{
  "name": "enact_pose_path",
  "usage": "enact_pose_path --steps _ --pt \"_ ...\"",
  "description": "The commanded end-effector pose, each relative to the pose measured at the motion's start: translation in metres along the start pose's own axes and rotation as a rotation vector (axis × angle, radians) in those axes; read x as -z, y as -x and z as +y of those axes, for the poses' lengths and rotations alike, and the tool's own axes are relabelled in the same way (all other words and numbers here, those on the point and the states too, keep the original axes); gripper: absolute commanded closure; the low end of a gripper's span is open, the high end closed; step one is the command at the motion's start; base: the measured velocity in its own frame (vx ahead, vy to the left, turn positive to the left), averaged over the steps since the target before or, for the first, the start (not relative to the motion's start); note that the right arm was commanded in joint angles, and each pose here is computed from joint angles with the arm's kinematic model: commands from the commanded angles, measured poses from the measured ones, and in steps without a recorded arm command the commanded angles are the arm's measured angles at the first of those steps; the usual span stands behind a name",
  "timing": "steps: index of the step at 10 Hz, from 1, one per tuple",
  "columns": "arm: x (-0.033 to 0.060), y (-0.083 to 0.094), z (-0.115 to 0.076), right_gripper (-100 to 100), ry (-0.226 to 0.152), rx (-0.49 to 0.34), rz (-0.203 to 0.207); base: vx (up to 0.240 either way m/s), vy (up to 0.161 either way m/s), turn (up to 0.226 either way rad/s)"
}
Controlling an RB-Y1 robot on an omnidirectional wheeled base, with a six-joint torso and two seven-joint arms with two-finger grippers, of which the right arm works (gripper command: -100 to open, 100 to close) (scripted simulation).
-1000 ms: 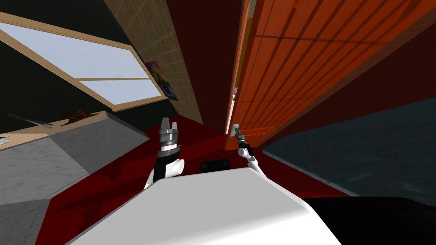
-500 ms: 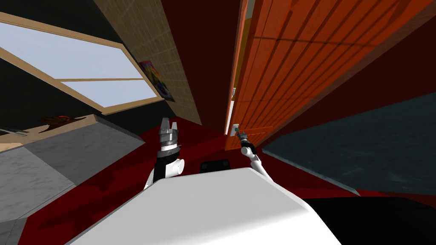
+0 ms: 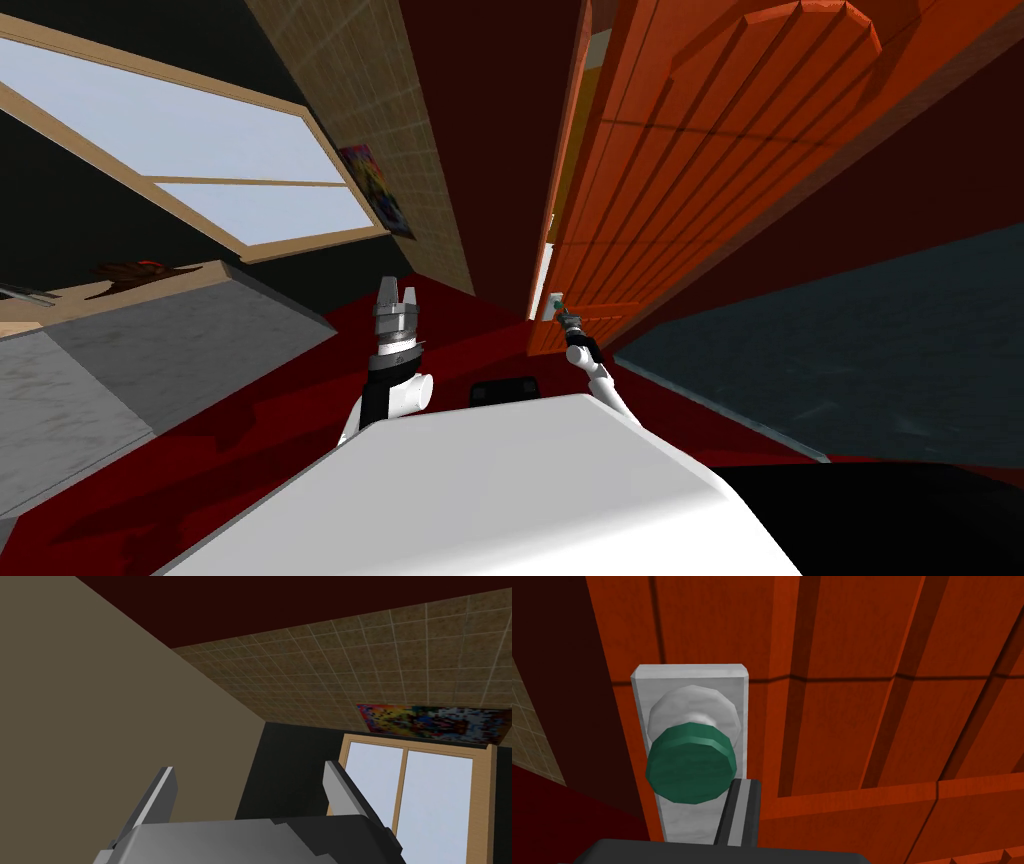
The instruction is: Pull the door open
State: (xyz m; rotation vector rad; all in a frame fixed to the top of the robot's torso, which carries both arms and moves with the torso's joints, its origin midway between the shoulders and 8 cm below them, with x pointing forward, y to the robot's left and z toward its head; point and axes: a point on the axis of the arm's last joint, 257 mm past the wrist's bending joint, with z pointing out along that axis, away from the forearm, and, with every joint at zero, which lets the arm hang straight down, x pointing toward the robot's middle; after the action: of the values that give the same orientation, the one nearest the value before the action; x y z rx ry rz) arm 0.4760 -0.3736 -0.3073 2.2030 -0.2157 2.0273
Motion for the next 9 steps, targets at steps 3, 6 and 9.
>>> enact_pose_path --steps 3,6,9 --pt "0.0021 -0.002 -0.010 -100 -0.014 0.001 0.017 -0.052 -0.012 0.076" --pt "0.0057 -0.005 -0.025 -100 -0.035 0.001 0.042 -0.203 -0.086 0.167" --pt "0.0107 -0.009 -0.041 -100 -0.061 -0.001 0.071 -0.214 -0.119 0.172"
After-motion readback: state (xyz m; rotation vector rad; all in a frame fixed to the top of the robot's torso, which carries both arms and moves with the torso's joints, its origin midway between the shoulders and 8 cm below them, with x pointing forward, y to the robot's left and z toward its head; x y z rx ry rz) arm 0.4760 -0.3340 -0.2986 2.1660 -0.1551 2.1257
